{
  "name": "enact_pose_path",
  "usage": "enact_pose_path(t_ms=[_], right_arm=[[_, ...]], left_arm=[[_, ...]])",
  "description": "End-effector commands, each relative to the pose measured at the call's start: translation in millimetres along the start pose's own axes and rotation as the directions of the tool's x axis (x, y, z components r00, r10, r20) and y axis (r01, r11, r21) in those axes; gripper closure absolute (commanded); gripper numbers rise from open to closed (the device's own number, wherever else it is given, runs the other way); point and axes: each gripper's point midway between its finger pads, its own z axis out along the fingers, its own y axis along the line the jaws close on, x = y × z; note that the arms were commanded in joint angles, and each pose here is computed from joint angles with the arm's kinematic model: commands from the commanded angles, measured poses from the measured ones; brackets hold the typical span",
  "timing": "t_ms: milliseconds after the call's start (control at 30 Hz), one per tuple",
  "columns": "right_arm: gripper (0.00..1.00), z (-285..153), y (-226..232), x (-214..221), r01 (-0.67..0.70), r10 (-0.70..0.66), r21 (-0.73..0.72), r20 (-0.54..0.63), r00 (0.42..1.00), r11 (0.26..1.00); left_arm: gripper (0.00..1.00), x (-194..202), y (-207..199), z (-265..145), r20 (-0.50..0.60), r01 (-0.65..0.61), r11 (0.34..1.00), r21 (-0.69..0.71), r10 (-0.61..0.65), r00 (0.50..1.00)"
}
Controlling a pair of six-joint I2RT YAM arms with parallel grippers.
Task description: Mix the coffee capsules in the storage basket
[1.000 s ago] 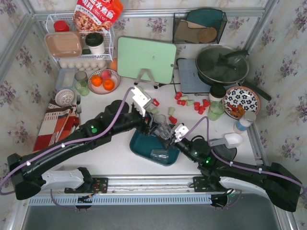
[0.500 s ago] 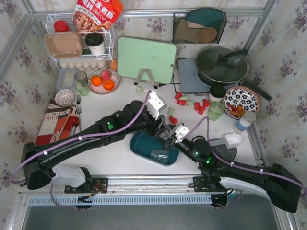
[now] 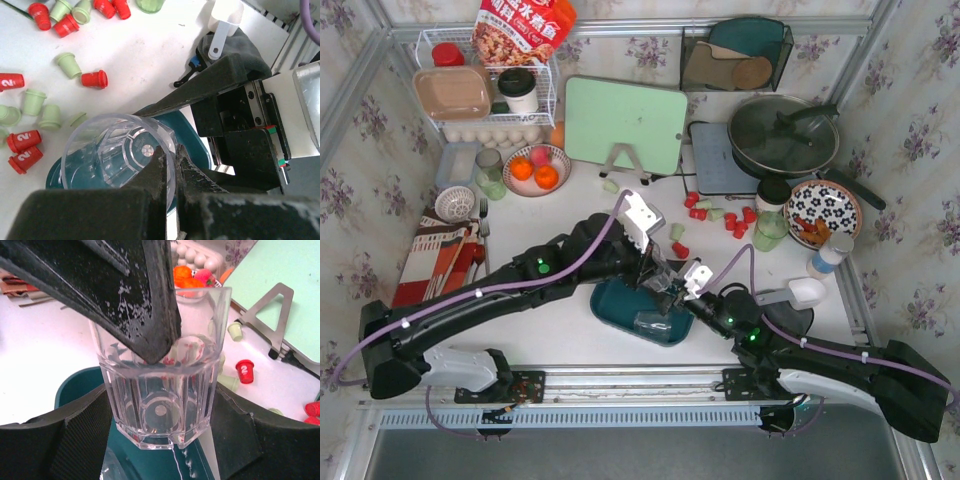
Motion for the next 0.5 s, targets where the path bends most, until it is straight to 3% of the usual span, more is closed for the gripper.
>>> enact_pose_path(t_ms=[0,100,167,467], right_arm=[[0.6,1,-11,-11,-0.023,0.02,0.062,0.041,0.999,0.998],[0.35,1,-14,-11,-0.03,0.026,0.08,0.043,0.999,0.996],[0.25,1,-17,-11,-0.034,0.03,0.095,0.043,0.999,0.995],[0.17,-1,-31,-8,-0.052,0.047,0.183,0.033,0.998,0.982]], left_arm=[[1.0,-8,42,-21,0.034,0.025,0.972,-0.234,-0.018,0.999],[1.0,-8,55,-32,0.032,0.042,0.954,-0.297,-0.034,0.999],[1.0,-5,71,-42,0.022,0.043,0.929,-0.368,-0.037,0.999],[1.0,15,191,-104,0.011,0.101,0.712,-0.695,-0.129,0.992]])
